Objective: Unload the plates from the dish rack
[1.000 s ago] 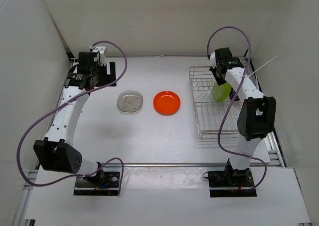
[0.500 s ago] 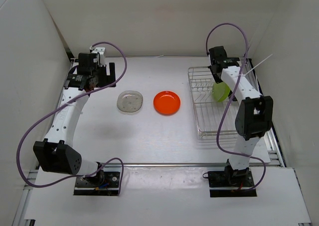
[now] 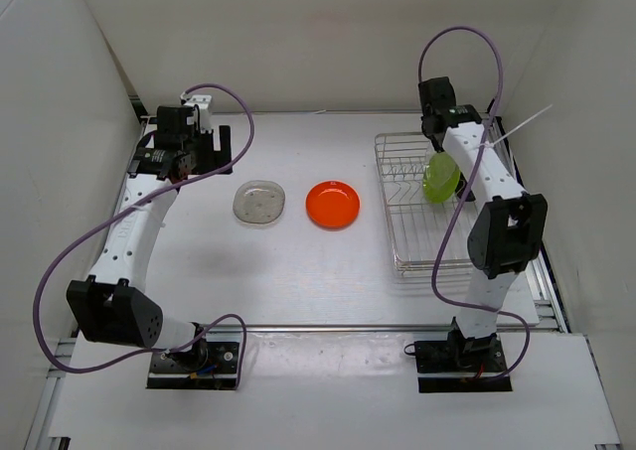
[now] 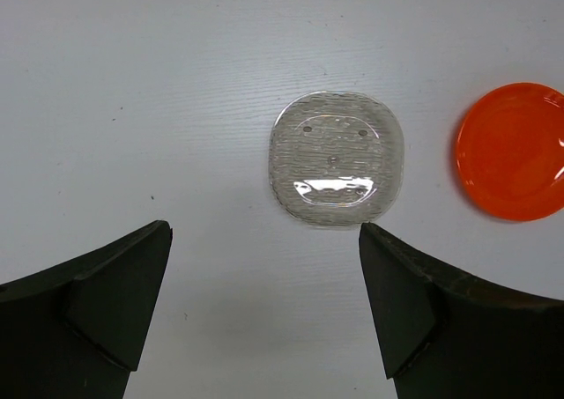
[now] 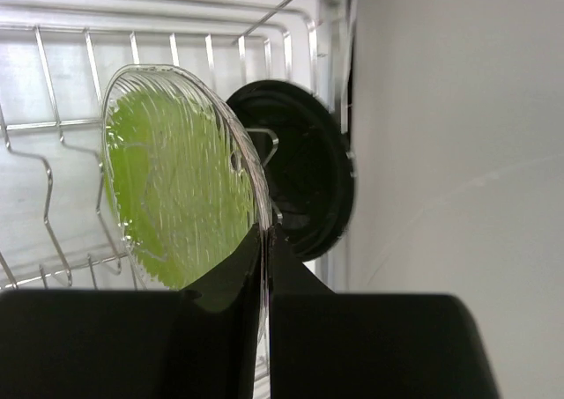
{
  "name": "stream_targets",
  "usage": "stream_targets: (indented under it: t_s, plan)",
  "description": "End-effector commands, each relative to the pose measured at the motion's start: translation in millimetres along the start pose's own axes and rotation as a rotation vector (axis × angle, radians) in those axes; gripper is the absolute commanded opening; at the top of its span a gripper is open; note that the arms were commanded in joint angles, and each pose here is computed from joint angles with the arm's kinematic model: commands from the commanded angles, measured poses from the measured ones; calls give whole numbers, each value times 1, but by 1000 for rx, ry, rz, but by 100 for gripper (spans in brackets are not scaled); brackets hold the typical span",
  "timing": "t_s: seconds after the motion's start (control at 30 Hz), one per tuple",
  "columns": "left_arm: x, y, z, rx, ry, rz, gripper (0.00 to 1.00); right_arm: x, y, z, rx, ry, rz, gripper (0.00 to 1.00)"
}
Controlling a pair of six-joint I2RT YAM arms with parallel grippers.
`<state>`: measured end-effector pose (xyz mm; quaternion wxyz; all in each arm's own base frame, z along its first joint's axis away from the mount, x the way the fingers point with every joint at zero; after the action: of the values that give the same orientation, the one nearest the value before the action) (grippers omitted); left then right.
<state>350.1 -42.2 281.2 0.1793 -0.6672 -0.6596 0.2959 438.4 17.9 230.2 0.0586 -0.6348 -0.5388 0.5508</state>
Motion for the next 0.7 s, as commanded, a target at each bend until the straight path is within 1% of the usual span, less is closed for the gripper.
stream_targets:
  t_s: [0.0,0.1,0.13,0.17,0.2,0.23,0.27,0.3,0.37,0.4,0.43,0.47,0.5,0.53,0.6,0.67]
  plan:
    - [-13,-5,-7,-26,22,96,99,-51,-50,-16,-98,88,132,0]
    - [-46,-4,-17,-15,65,223,99,-75,-91,-14,-173,134,137,0]
    - [-58,-1,-19,-1,76,276,99,-77,-98,-11,-185,135,124,0]
    - [-71,-11,-34,-35,88,324,99,-78,-108,-13,-223,154,93,0]
    - [-82,-14,-41,-46,99,365,99,-80,-115,-14,-252,173,77,0]
    - [-102,-21,-43,-47,122,446,99,-84,-129,-9,-282,181,62,0]
    - [-116,-28,-56,-76,137,490,99,-83,-135,-7,-304,193,43,0]
    - [-135,-34,-56,-72,161,555,99,-81,-146,-7,-350,207,-5,0]
    - [-158,-42,-67,-100,188,628,99,-72,-155,-2,-379,187,-103,0]
    - [-168,-45,-67,-92,201,676,99,-65,-164,1,-414,186,-169,0]
    - [-184,-48,-65,-90,205,719,99,-57,-169,2,-447,162,-246,0]
    - [-196,-48,-70,-92,193,752,99,-42,-189,0,-551,130,-401,0]
    - [-206,-48,-69,-82,190,775,99,-26,-189,6,-559,99,-481,0]
    - [-224,-40,-60,-44,193,800,99,-21,-194,3,-609,95,-520,0]
    - [-241,-42,-63,-46,161,802,98,-9,-208,3,-668,84,-627,0]
    - [-265,-38,-54,-13,155,829,98,-3,-213,1,-686,88,-679,0]
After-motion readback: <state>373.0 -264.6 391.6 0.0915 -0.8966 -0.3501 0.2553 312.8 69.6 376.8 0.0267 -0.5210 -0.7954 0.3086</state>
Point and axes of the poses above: each gripper's point midway between its finger pads, its own y axis out along the fingers, its own x axis along the line the jaws close on, z = x × y, the point moved 4 cm from there along -y, back along the fingers, and after that the axes turned 11 degrees about -y, right-handed, at the moved point
